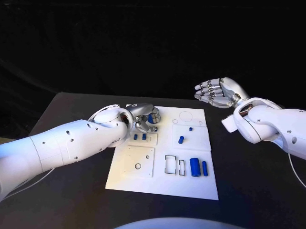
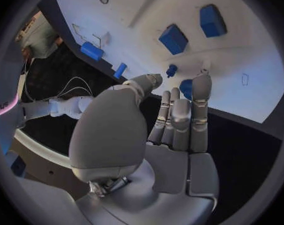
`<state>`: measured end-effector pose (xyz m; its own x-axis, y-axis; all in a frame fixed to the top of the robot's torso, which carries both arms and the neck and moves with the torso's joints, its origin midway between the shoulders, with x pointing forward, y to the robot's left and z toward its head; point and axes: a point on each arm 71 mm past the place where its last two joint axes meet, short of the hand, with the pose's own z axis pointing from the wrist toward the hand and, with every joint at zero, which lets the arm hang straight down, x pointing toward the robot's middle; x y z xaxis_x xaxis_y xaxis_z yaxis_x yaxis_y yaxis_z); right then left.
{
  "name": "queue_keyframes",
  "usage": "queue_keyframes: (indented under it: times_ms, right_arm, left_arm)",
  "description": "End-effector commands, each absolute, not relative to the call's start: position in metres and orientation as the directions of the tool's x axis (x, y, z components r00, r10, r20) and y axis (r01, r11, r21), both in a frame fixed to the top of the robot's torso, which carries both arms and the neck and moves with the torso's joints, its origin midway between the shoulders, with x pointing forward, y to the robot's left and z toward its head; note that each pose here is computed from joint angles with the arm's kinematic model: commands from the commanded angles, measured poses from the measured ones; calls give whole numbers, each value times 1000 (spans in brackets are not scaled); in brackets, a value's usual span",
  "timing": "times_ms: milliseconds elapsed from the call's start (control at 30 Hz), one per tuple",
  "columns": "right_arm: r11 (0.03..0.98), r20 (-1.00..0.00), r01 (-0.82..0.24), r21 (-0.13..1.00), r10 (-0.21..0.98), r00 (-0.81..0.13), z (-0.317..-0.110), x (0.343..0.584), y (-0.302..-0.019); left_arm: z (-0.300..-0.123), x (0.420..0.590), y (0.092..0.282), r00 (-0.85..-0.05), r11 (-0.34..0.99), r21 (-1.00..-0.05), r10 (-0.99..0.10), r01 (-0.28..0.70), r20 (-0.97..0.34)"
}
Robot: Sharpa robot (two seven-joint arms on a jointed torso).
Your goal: Assemble the parts on the task board
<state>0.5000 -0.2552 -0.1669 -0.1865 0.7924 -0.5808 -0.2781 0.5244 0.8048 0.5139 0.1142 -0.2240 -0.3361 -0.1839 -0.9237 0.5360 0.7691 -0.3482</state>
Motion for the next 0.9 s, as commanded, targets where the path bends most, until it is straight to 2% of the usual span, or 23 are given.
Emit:
queue_keyframes:
  times_ms: [33,433,900]
  right_arm:
    - [520,-581,-288,804,791,-193,-167,499,-253]
    - [519,-580,-290,804,791,-193,-166,500,-252]
    - [517,-579,-291,805,792,-194,-166,500,-251]
  left_arm:
    - [-229,514,111,-347,791,-288,-103,540,-932]
    - [-235,518,106,-386,811,-267,-55,520,-921]
    - [-238,521,102,-394,815,-264,-48,516,-918]
